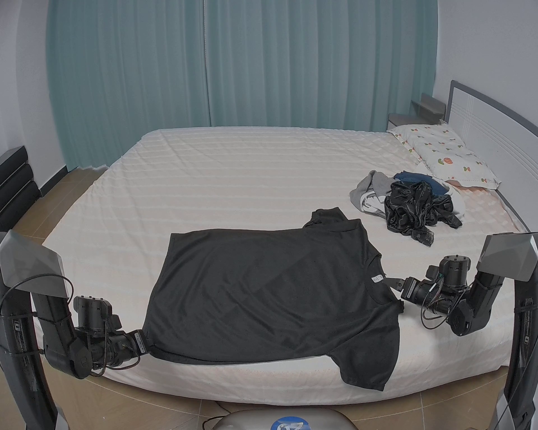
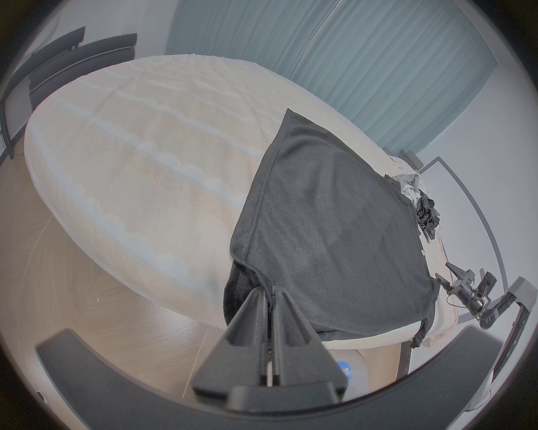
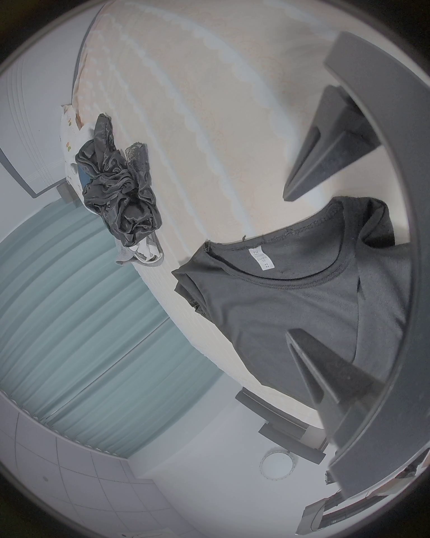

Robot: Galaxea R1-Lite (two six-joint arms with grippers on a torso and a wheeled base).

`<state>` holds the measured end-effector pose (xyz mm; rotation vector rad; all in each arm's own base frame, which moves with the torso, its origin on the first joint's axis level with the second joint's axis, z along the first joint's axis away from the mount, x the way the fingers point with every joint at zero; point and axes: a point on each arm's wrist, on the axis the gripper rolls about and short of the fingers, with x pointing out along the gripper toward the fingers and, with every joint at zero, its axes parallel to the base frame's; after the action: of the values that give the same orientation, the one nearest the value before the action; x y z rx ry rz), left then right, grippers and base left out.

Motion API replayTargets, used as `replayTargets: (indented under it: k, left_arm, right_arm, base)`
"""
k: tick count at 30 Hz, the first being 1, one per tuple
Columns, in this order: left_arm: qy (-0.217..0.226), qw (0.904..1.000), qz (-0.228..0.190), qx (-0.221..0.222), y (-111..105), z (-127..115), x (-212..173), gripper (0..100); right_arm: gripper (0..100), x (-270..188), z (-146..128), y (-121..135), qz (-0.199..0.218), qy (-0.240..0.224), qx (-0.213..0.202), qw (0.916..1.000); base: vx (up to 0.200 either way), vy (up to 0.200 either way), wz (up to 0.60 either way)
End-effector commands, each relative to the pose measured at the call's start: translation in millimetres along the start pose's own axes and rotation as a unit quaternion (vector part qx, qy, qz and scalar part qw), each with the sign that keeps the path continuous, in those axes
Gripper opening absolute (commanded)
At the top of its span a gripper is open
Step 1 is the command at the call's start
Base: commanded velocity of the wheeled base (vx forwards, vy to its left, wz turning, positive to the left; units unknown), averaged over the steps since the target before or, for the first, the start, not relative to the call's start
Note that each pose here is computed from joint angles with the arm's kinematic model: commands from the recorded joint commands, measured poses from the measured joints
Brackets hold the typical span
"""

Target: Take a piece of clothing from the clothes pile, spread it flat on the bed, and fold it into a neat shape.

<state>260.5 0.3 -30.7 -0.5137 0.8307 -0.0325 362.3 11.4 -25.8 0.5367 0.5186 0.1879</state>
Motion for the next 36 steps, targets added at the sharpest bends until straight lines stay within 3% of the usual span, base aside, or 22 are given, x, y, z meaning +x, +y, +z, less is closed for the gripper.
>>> replayTargets:
  k: [1, 10, 16, 30, 31, 36]
  left_arm:
    - [-0.003, 1.0000, 0.002, -0.006, 2, 2, 2, 0]
    - [-0.014, 0.9997, 0.002, -0.019, 4, 8, 5, 0]
    - [-0.016, 0.9995, 0.000, -0.028, 6, 9, 3, 0]
    - [-0.022, 0.9992, 0.002, -0.032, 9, 12, 2, 0]
    - [-0.021, 0.9993, 0.002, -0.032, 9, 12, 2, 0]
    - [-0.021, 0.9993, 0.002, -0.031, 9, 12, 1, 0]
  right_arm:
    - [100, -27, -8, -3, 0.002, 0.007, 0.010, 0.9999]
    - [100, -76, -53, -3, 0.056, 0.090, 0.019, 0.9942]
    - [100, -80, -78, -8, 0.064, 0.147, -0.013, 0.9869]
    - [100, -71, -89, -3, 0.076, 0.167, -0.031, 0.9826]
    - [0, -71, -90, -3, 0.075, 0.168, -0.031, 0.9824]
    - [0, -76, -88, -5, 0.068, 0.167, -0.027, 0.9833]
  base:
    - [0.000, 0.000, 0.00]
    - [0.000, 0.000, 0.00]
    - [0.000, 0.000, 0.00]
    - [0.000, 0.000, 0.00]
    - [0.000, 0.000, 0.00]
    - [0.000, 0.000, 0.00]
